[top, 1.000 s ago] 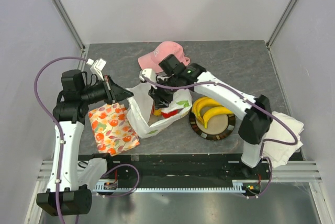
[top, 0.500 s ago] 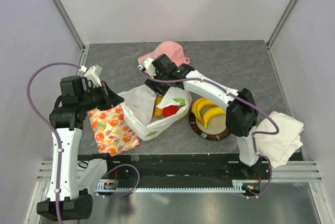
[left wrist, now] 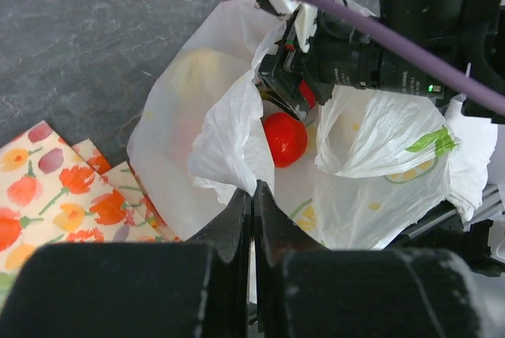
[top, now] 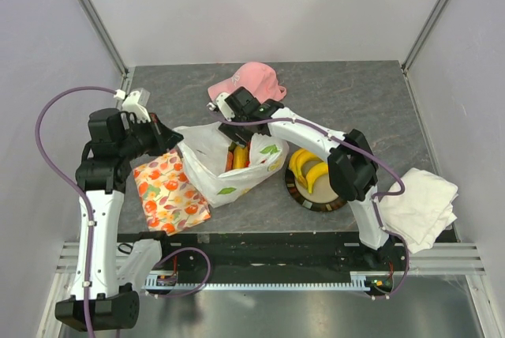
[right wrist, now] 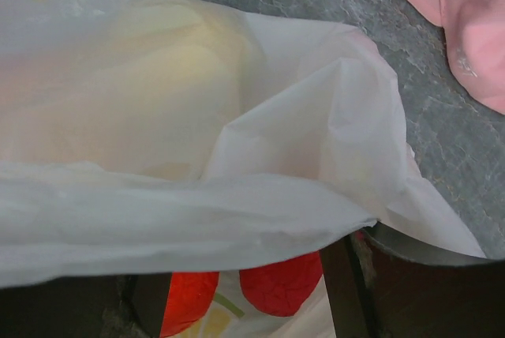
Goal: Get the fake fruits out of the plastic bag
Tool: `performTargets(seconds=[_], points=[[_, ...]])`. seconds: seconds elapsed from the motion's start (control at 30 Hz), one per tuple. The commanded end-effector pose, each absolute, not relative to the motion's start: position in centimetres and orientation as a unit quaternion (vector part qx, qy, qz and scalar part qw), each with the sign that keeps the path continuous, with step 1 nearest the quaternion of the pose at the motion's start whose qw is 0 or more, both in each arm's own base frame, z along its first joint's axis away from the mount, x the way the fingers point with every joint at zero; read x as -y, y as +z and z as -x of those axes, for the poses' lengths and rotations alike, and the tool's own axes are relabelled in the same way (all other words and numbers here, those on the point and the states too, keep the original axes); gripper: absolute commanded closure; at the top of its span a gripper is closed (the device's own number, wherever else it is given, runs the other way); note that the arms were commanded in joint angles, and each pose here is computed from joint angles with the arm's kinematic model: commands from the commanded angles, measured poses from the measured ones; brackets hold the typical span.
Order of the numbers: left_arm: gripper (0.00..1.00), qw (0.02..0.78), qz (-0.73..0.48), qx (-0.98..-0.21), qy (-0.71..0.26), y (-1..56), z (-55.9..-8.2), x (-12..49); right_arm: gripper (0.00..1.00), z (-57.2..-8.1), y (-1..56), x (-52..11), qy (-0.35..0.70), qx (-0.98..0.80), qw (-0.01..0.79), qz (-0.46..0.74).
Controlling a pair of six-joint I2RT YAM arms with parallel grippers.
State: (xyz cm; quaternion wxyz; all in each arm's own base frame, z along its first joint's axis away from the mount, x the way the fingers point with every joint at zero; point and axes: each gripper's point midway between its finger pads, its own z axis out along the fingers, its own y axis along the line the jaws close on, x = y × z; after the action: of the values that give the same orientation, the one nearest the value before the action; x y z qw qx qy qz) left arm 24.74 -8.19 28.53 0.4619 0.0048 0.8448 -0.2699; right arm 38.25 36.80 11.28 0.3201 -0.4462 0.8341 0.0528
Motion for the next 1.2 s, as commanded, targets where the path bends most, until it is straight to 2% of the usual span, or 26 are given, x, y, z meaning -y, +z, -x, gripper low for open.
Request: performTargets(seconds=[0.0,0.23,0.37,0.43,0.47,0.5,0.57,0.7,0.9,1.17], points=[[0.98,0.471,-0.038,-0.829,-0.3,29.1,-26.3,9.2,0.26,-40.0,12.1,-34.2,-0.002,-0.836,0.337,0.433],[0.99,0.466,-0.04,-0.828,-0.308,29.0,-27.6,9.4,0.27,-41.6,8.7,-33.2,-0.02,-0.849,0.309,0.429],[0.99,0.458,-0.035,-0.832,-0.311,28.5,-27.9,9.4,0.31,-41.7,7.3,-33.6,-0.003,-0.854,0.291,0.431],[0.99,0.452,-0.031,-0.835,-0.313,28.2,-28.1,9.4,0.37,-40.9,7.0,-34.1,0.028,-0.855,0.279,0.436],[0.98,0.453,-0.029,-0.834,-0.314,28.2,-28.2,9.4,0.46,-40.7,7.4,-34.3,0.038,-0.853,0.28,0.438],[0.98,0.453,-0.03,-0.833,-0.315,28.3,-28.3,9.4,0.5,-40.6,7.8,-34.4,0.044,-0.851,0.281,0.441],[0.98,0.455,-0.03,-0.833,-0.315,28.1,-28.4,9.4,0.6,-40.0,10.0,-35.2,0.071,-0.841,0.295,0.448],[0.99,0.464,-0.035,-0.829,-0.311,27.9,-29.1,9.3,0.69,-38.0,16.2,-36.2,0.138,-0.807,0.326,0.472],[0.98,0.475,-0.044,-0.822,-0.312,28.4,-30.6,9.4,0.71,-30.2,25.2,-36.3,0.287,-0.733,0.335,0.518],[0.98,0.491,-0.058,-0.812,-0.309,29.5,-32.3,9.6,0.72,-25.2,32.0,-34.2,0.346,-0.693,0.368,0.514]])
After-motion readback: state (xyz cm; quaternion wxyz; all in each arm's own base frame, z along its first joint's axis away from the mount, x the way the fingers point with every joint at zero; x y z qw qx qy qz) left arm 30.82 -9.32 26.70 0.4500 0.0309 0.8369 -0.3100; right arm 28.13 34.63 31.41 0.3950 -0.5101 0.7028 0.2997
